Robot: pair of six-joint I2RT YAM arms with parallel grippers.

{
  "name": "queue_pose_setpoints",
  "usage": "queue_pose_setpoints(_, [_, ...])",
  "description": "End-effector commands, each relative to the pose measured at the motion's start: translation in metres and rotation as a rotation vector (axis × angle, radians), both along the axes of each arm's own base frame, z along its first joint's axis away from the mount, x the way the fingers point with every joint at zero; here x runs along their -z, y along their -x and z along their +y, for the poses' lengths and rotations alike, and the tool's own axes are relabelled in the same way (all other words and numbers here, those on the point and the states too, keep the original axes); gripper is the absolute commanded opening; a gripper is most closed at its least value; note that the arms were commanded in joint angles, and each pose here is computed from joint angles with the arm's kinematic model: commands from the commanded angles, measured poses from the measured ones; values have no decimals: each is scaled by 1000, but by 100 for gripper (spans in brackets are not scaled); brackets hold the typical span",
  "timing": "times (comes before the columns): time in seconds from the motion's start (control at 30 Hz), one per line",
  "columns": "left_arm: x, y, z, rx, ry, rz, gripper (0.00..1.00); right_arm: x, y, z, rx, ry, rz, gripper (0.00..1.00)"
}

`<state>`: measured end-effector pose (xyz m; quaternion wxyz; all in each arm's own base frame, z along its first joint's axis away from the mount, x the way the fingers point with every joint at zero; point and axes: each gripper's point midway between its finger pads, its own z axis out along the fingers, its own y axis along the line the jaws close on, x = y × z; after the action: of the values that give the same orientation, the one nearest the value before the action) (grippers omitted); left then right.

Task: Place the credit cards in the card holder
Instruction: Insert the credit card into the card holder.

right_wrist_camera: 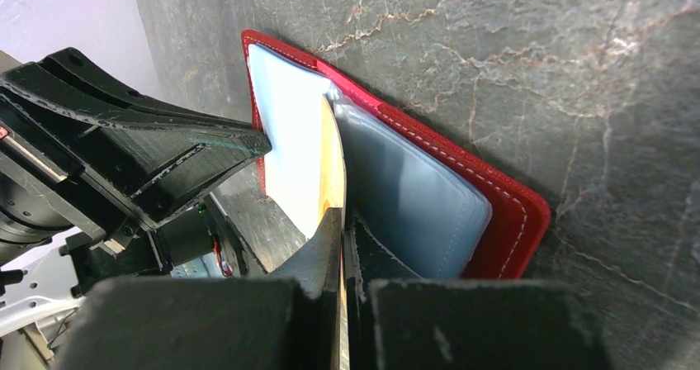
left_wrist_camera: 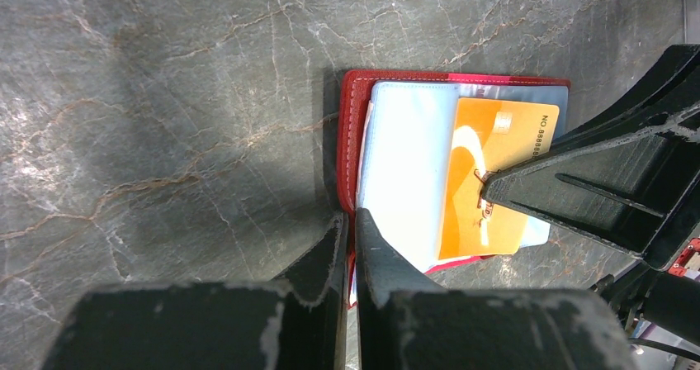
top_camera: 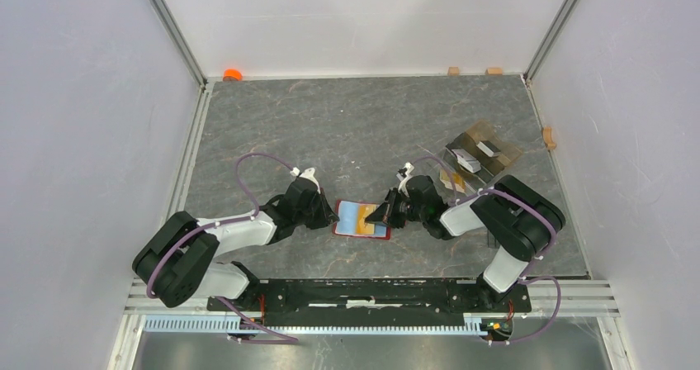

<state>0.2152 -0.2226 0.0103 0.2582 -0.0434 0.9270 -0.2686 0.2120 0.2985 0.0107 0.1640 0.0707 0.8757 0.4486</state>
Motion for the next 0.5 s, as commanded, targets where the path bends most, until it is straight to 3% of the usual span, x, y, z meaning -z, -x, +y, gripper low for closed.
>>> queue_pose_setpoints(0.0, [53, 48, 44, 47, -218, 187, 2, 35, 21, -11, 19, 105, 99, 0])
queue_pose_setpoints(0.47, [53, 48, 44, 47, -221, 189, 2, 19, 10, -3, 36, 62, 72, 0])
